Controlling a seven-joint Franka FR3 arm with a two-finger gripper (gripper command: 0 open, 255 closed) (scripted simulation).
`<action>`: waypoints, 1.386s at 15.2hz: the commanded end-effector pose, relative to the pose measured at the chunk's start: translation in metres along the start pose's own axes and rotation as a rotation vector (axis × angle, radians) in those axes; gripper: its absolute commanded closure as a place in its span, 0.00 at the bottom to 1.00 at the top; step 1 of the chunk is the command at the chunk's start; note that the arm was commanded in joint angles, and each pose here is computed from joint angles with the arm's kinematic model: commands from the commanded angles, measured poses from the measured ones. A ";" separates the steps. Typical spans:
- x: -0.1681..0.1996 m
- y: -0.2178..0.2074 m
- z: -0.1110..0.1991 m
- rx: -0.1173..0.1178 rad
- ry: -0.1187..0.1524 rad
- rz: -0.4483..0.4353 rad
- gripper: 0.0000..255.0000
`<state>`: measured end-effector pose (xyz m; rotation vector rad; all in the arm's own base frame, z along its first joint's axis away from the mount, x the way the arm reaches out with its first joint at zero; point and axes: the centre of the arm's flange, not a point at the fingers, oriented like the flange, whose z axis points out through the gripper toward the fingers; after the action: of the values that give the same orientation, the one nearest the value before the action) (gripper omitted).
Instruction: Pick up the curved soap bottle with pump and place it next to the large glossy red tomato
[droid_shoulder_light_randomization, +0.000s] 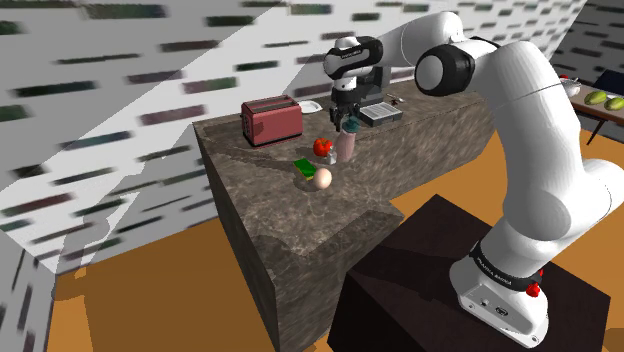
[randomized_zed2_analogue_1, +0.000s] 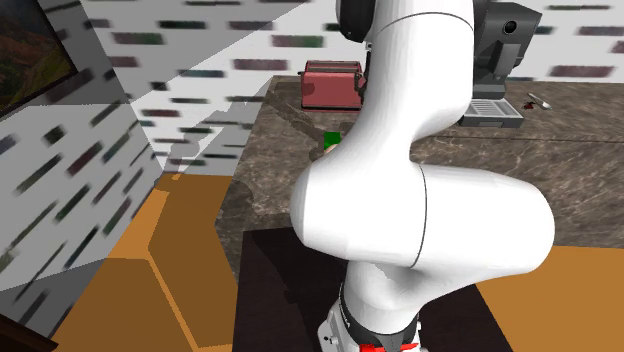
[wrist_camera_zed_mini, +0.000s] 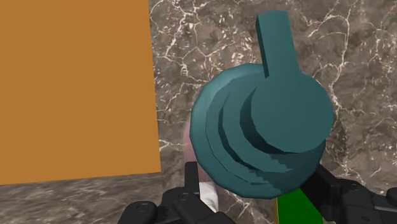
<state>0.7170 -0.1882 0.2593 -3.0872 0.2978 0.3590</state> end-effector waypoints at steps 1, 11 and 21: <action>0.002 -0.001 0.010 0.000 0.001 0.000 1.00; 0.014 -0.002 0.061 0.000 0.001 0.000 1.00; 0.021 -0.002 0.089 0.000 0.001 0.000 1.00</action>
<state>0.7167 -0.1867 0.1677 -3.0872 0.2977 0.3586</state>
